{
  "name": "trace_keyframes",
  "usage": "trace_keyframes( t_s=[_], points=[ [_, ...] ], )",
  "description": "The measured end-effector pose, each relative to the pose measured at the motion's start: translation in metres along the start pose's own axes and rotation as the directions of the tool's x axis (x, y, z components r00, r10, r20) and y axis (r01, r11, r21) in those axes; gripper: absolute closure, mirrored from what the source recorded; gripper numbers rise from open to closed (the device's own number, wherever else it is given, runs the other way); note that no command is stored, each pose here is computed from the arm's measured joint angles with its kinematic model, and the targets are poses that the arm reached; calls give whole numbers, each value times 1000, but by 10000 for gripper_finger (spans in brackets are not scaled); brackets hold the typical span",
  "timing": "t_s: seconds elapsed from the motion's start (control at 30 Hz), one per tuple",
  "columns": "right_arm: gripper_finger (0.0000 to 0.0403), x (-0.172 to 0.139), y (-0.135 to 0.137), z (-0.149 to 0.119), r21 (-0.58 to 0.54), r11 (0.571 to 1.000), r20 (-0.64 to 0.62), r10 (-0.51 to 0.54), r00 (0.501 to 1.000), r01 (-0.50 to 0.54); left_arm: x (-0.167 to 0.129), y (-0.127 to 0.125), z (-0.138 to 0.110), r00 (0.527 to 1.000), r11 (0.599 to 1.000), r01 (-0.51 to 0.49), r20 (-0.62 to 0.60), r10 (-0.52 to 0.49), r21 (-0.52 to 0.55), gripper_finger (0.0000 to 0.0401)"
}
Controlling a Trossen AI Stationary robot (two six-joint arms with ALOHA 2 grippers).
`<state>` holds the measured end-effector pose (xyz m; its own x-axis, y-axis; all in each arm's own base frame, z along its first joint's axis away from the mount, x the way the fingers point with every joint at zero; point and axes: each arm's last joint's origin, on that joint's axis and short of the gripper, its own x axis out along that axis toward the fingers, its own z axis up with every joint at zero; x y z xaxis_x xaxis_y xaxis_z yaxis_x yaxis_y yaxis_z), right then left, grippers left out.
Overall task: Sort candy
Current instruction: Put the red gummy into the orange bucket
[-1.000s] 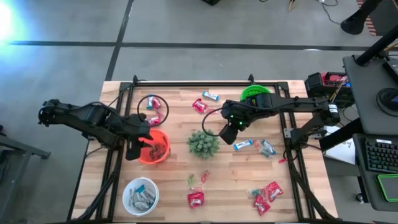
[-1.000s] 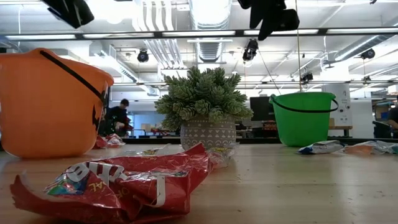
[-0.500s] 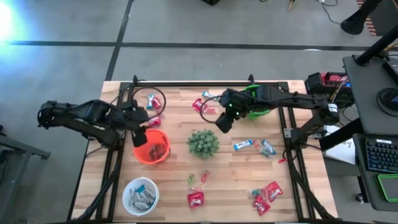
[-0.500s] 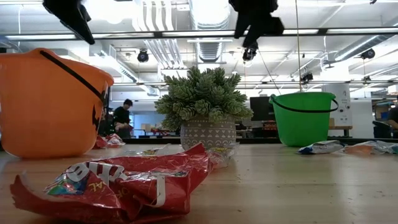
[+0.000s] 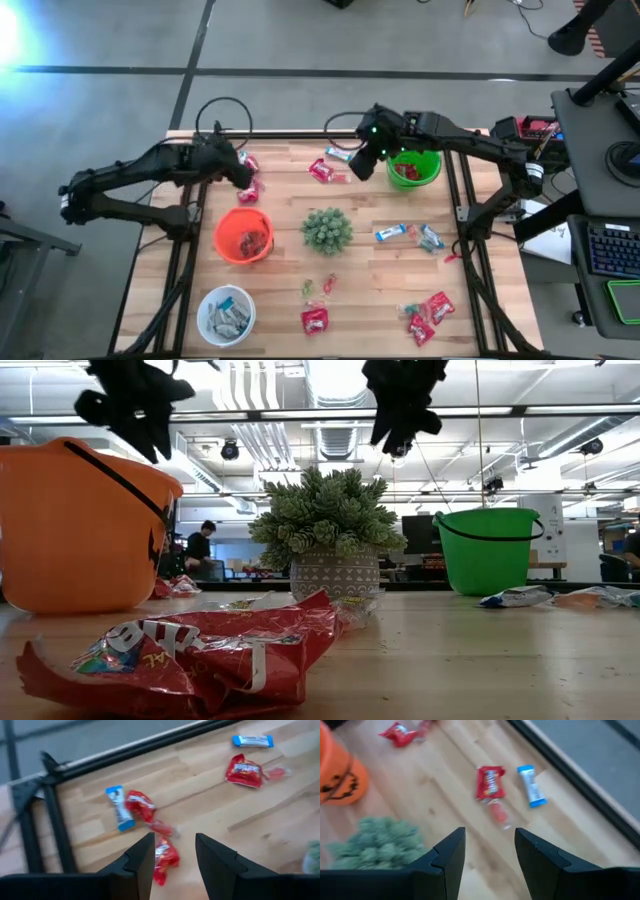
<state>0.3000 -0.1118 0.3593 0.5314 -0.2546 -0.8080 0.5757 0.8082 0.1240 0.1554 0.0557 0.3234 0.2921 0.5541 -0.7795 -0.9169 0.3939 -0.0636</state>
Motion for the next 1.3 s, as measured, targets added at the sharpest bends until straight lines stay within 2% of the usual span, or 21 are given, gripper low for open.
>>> trace_keyframes(
  t_s=[0.1, 0.17, 0.23, 0.3, 0.5, 0.77, 1.1, 1.3],
  points=[
    [239, 1, -14, 4, -21, 999, 4, -24, 1000, 24, 16, -5, 10, 999, 998, 13, -35, -16, -62, 278],
    [239, 1, -21, 6, -28, 999, 6, -37, 999, 38, 29, -7, 17, 996, 990, 14, -83, -25, -141, 278],
    [239, 1, -28, 7, -33, 998, 7, -50, 999, 51, 45, -8, 22, 988, 972, -11, -149, -25, -234, 278],
    [239, 1, -34, 8, -30, 998, 9, -61, 998, 61, 60, -10, 25, 979, 962, -44, -203, -12, -270, 278],
    [239, 1, -39, 9, -22, 997, 10, -71, 997, 71, 89, -17, 25, 961, 954, -135, -269, 61, -267, 278],
    [239, 1, -39, 9, -30, 997, 3, -64, 998, 64, 122, -17, 33, 956, 948, -212, -252, 150, -239, 278],
    [239, 1, -37, 7, -34, 999, -20, 12, 1000, -13, 146, -6, 42, 941, 937, -192, -326, 91, -292, 278],
    [239, 1, -37, 7, -55, 998, -20, 12, 1000, -13, 159, -4, 35, 921, 929, -237, -369, 122, -284, 278]
  ],
)
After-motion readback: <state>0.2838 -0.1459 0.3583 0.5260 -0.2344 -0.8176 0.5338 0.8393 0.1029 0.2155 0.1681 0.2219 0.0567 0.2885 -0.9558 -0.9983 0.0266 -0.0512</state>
